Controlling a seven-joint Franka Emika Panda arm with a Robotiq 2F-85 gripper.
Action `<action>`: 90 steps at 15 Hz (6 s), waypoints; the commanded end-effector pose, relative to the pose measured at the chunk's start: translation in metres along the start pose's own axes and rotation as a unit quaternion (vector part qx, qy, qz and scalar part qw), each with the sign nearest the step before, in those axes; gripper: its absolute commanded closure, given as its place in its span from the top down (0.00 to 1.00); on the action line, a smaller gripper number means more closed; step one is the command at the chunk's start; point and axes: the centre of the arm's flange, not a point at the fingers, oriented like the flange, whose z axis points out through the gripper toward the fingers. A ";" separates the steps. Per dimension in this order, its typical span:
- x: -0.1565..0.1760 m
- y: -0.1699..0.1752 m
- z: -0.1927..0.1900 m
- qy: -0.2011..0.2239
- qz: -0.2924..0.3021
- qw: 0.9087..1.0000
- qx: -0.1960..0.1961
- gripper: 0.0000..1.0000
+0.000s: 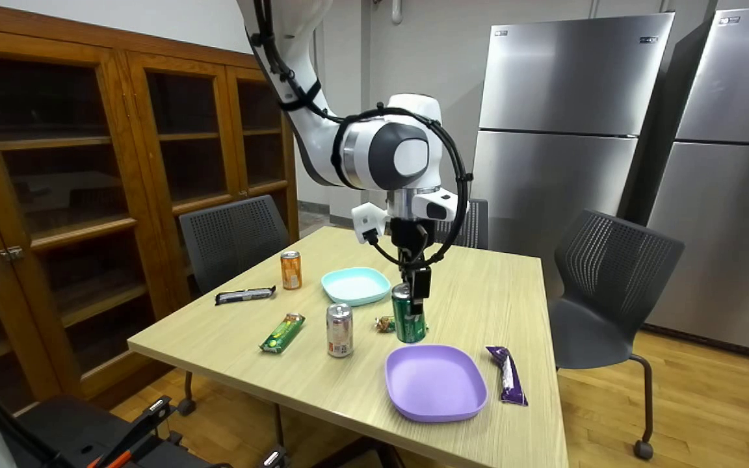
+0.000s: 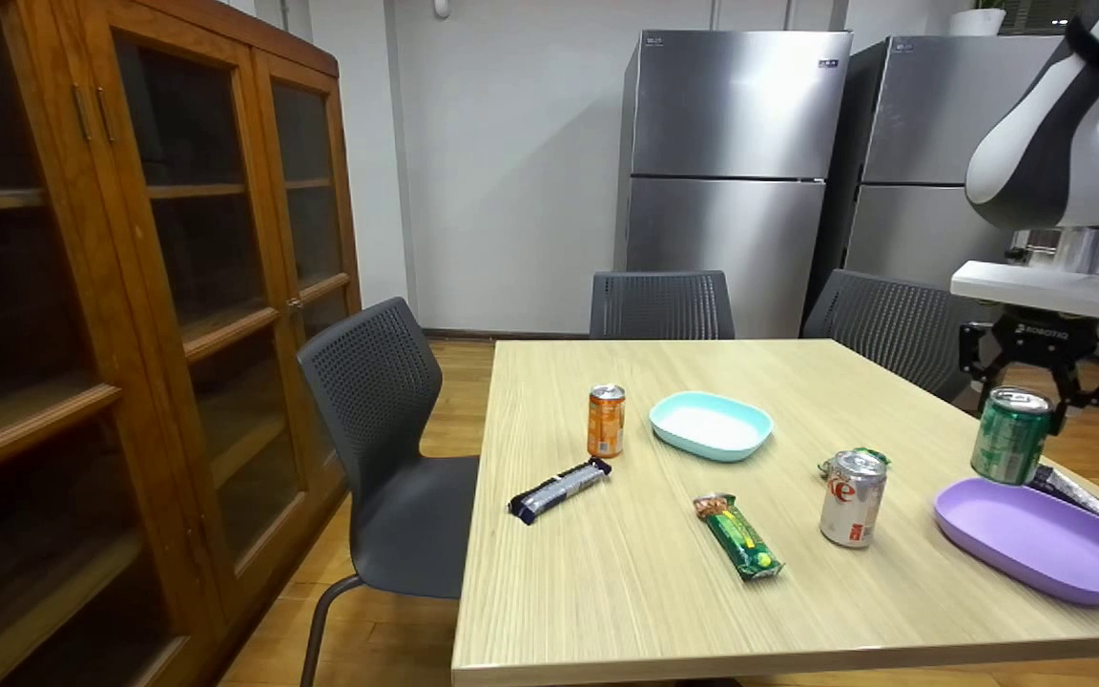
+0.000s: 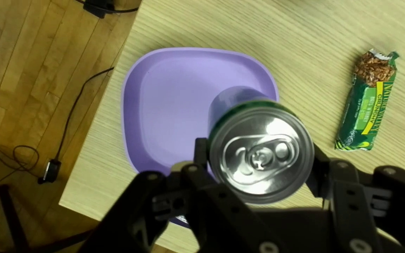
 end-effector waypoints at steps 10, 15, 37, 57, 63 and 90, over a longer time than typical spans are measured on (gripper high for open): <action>0.030 -0.021 0.052 -0.049 0.036 0.998 -0.028 0.38; 0.034 -0.019 0.064 -0.056 0.053 0.997 -0.026 0.38; -0.016 -0.035 -0.023 -0.032 0.000 0.999 0.010 1.00; -0.074 -0.082 0.014 -0.038 -0.081 0.996 0.010 1.00; -0.081 -0.107 0.039 -0.028 -0.107 0.994 0.015 1.00; -0.116 -0.112 0.084 -0.057 -0.188 0.980 -0.023 1.00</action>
